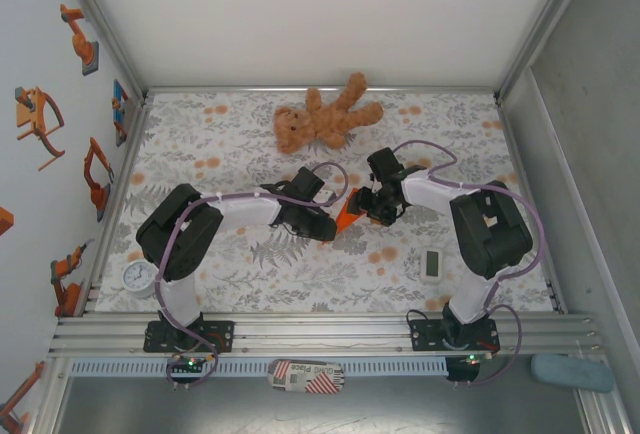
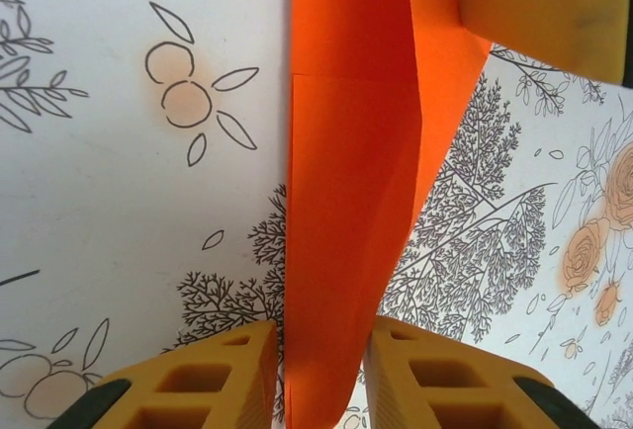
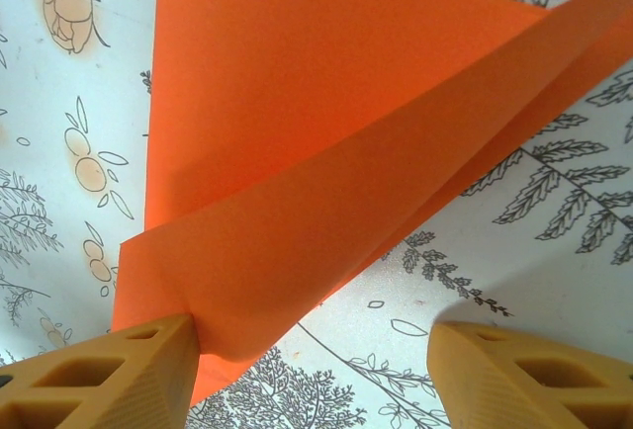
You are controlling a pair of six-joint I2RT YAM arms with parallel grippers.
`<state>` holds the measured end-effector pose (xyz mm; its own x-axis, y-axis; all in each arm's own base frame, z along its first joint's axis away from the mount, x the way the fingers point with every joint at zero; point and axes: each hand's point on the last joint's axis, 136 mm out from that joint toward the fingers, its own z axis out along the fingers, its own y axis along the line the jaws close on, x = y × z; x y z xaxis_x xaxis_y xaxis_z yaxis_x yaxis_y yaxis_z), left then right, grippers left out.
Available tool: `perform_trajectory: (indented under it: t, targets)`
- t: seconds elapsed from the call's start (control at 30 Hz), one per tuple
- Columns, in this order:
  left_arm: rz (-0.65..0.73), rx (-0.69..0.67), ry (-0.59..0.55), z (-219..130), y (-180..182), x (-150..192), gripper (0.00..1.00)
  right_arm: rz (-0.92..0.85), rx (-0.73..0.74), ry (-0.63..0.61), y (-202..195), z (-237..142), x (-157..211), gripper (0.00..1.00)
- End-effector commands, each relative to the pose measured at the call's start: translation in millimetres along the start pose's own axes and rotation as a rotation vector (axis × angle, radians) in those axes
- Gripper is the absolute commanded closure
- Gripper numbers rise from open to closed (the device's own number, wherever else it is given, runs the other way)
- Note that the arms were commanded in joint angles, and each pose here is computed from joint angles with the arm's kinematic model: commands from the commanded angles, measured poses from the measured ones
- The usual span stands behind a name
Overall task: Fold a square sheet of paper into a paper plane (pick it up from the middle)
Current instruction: Fold the wing for the fifth time at the center of the table.
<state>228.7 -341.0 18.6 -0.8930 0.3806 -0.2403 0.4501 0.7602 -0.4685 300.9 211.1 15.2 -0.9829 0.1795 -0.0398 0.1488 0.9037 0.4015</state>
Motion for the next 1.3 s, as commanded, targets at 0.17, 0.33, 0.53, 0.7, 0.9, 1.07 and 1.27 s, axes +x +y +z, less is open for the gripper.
perform_trajectory:
  t: [0.17, 0.33, 0.53, 0.7, 0.9, 1.07, 1.27]
  targets:
    - [0.002, -0.041, 0.059, 12, 13, 14, 0.77, 0.013, 0.129, 0.021, -44, 59, 4, 0.36]
    - [-0.005, -0.048, 0.073, 16, 16, 17, 0.8, 0.018, 0.149, 0.035, -48, 64, 5, 0.36]
    - [-0.012, -0.05, 0.08, 18, 18, 18, 0.81, 0.017, 0.168, 0.045, -53, 68, 6, 0.36]
    - [-0.01, -0.051, 0.076, 16, 17, 17, 0.79, 0.011, 0.171, 0.049, -56, 69, 9, 0.36]
    - [0.015, -0.033, 0.006, -8, 0, -2, 0.71, 0.004, 0.178, 0.052, -58, 70, 10, 0.36]
    - [0.033, -0.037, -0.098, -37, -13, -23, 0.61, 0.004, 0.184, 0.055, -59, 71, 10, 0.36]
    - [0.023, -0.003, -0.169, -48, -24, -32, 0.67, 0.004, 0.189, 0.064, -61, 74, 11, 0.35]
